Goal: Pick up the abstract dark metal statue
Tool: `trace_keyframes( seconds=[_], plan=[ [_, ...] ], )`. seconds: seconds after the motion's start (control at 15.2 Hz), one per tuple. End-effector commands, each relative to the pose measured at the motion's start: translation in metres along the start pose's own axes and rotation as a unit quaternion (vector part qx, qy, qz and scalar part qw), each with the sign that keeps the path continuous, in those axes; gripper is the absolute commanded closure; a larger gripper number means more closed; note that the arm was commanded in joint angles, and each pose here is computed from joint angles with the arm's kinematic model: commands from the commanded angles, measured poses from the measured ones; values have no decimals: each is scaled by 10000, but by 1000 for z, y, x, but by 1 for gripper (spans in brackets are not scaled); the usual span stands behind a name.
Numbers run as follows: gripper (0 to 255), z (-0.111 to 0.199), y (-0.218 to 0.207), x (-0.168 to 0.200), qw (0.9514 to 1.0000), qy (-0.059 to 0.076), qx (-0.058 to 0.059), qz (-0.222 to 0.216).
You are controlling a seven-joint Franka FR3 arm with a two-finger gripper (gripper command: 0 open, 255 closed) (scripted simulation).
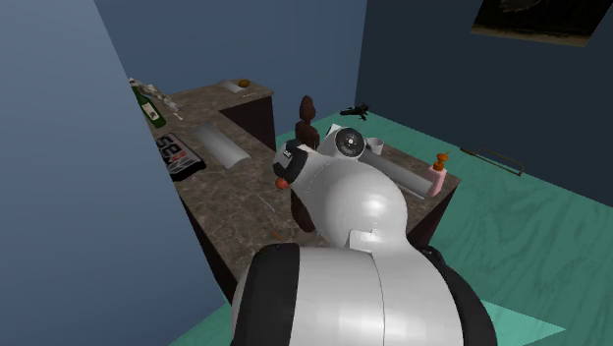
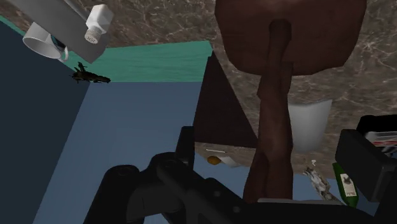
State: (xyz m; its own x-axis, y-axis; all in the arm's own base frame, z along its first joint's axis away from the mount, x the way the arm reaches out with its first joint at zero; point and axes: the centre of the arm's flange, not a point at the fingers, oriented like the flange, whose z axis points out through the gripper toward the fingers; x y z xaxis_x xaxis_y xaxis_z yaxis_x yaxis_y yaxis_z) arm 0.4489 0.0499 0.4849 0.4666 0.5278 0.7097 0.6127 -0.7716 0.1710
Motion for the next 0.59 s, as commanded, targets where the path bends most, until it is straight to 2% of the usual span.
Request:
trace_keyframes(
  seconds=[0.0,0.53],
  plan=[
    [0,16,-4,3,9988,328,21,-359],
    [0,43,-11,-25,9988,328,21,-359]
  ],
)
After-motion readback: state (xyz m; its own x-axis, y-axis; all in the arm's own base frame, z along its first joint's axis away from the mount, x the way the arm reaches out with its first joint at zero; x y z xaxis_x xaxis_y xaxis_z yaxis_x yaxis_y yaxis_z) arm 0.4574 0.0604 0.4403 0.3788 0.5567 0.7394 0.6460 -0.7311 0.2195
